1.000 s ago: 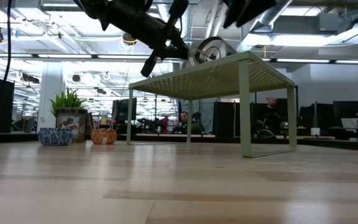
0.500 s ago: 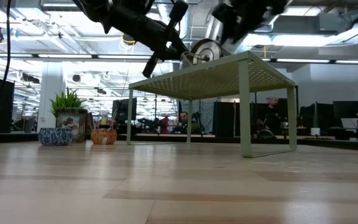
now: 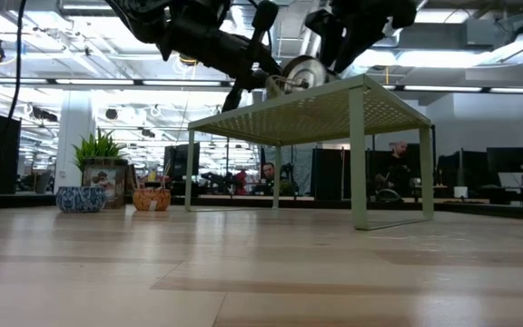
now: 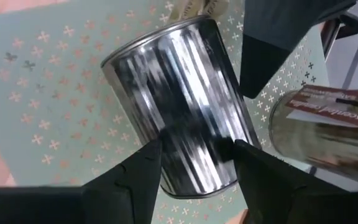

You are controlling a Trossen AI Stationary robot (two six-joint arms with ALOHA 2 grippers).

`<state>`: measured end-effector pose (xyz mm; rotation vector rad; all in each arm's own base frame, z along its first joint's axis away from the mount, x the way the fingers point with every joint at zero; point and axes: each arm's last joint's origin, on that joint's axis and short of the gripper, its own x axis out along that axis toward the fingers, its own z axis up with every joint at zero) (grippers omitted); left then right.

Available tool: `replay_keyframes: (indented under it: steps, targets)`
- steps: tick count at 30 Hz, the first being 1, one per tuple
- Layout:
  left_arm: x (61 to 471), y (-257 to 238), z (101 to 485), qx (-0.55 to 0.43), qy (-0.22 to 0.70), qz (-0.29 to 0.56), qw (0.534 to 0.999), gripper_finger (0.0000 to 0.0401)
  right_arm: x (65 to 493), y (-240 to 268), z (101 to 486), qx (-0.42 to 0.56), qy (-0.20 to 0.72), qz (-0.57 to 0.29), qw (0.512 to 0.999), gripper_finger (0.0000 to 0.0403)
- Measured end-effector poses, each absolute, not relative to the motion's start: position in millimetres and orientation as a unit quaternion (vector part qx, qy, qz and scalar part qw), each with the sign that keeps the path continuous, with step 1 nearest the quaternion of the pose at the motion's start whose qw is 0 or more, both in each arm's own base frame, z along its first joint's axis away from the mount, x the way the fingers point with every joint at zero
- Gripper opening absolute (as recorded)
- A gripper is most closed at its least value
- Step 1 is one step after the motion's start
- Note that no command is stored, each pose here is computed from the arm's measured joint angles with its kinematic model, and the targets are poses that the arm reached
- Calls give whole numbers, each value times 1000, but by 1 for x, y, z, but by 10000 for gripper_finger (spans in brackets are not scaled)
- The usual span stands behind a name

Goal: Stock candles on shelf
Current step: Put the bottom silver scented candle on the shelf

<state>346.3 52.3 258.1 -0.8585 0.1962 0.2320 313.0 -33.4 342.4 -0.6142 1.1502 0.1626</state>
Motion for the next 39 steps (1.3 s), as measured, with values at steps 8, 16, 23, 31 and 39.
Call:
replay_keyframes:
  steps: [8,16,23,31,39]
  targets:
    - [346,49,264,-419,106,59,900,2,312,-9,347,-310,529,105,783,189]
    - [344,40,269,-423,106,46,899,2,298,11,358,-363,522,97,766,221]
    - [321,29,310,-411,47,25,910,2,275,13,369,-417,556,49,717,222]
    - [292,18,347,-367,-27,35,929,2,278,-1,373,-472,565,-53,675,176]
    - [283,15,356,-348,-40,31,936,2,281,-9,398,-348,524,53,776,182]
